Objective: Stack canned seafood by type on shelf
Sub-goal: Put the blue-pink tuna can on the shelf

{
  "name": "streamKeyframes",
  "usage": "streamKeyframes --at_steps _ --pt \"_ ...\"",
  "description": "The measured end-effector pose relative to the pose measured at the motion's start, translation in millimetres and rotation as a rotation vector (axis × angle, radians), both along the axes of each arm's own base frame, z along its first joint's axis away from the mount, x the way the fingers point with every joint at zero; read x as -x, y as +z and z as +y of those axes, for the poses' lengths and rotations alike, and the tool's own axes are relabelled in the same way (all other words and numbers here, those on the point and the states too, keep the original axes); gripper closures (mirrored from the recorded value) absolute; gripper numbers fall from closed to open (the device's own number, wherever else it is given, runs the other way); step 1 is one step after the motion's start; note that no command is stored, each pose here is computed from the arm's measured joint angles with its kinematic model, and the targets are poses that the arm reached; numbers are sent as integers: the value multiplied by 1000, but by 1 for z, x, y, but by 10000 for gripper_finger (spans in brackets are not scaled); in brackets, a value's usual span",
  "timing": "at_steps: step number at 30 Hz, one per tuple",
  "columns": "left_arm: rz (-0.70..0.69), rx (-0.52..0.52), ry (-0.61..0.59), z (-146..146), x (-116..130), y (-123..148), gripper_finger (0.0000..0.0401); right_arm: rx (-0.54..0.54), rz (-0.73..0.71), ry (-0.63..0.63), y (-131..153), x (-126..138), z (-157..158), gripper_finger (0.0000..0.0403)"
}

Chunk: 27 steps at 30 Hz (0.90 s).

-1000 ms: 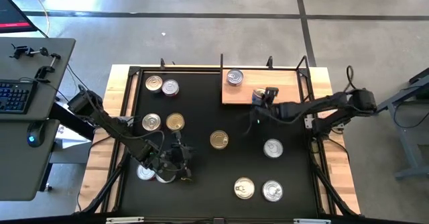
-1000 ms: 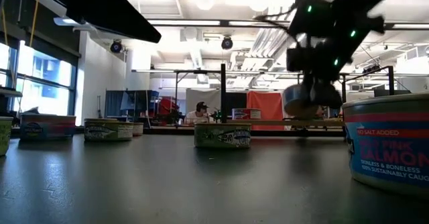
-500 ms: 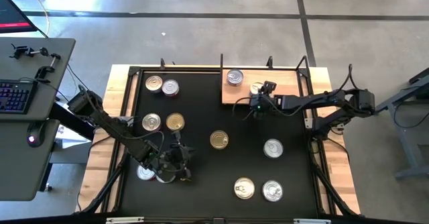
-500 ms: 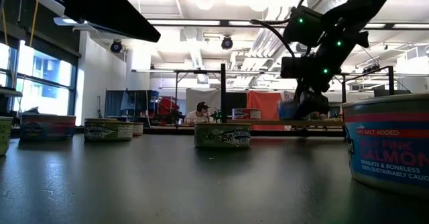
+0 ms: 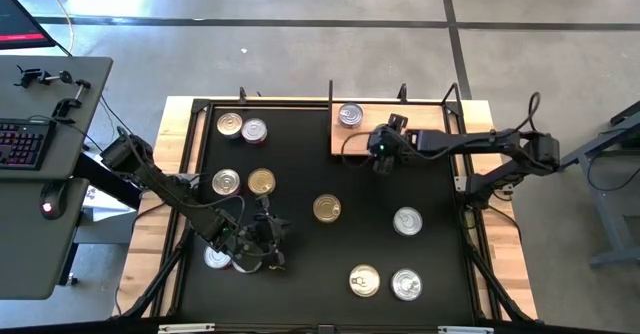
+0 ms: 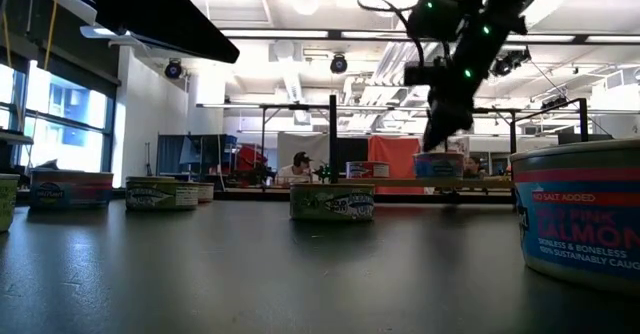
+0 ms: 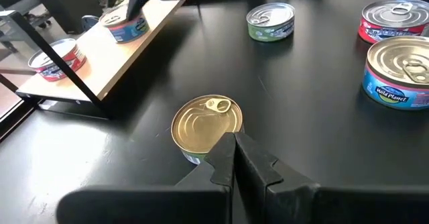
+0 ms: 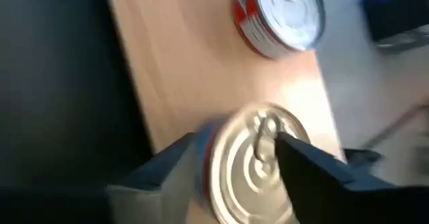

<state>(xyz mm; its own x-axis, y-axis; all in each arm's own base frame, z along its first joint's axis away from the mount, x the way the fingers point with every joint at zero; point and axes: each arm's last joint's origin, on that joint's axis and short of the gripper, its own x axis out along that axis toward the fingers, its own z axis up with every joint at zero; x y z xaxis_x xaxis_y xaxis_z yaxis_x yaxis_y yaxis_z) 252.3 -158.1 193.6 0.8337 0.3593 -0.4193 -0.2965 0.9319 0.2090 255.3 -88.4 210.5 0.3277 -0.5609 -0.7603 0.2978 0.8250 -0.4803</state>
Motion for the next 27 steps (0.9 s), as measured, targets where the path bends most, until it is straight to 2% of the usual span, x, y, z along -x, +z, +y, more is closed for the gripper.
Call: streamKeyframes --at_steps 4,8,10,16,21,27 --pt "0 0 0 0 0 0 400 -107 -63 -122 11 5 -20 299" --pt "0 0 -1 0 0 0 400 -248 -78 -224 8 20 -39 372" --pt "0 0 -1 0 0 0 400 -279 -85 -241 2 25 -47 394" --pt "0 1 -1 0 0 0 400 -248 -162 -283 -4 33 -65 388" --pt "0 1 -1 0 0 0 400 -219 -223 -296 -2 32 -74 400" --pt "0 1 -1 0 0 0 400 -210 -249 -328 -1 36 -81 402"
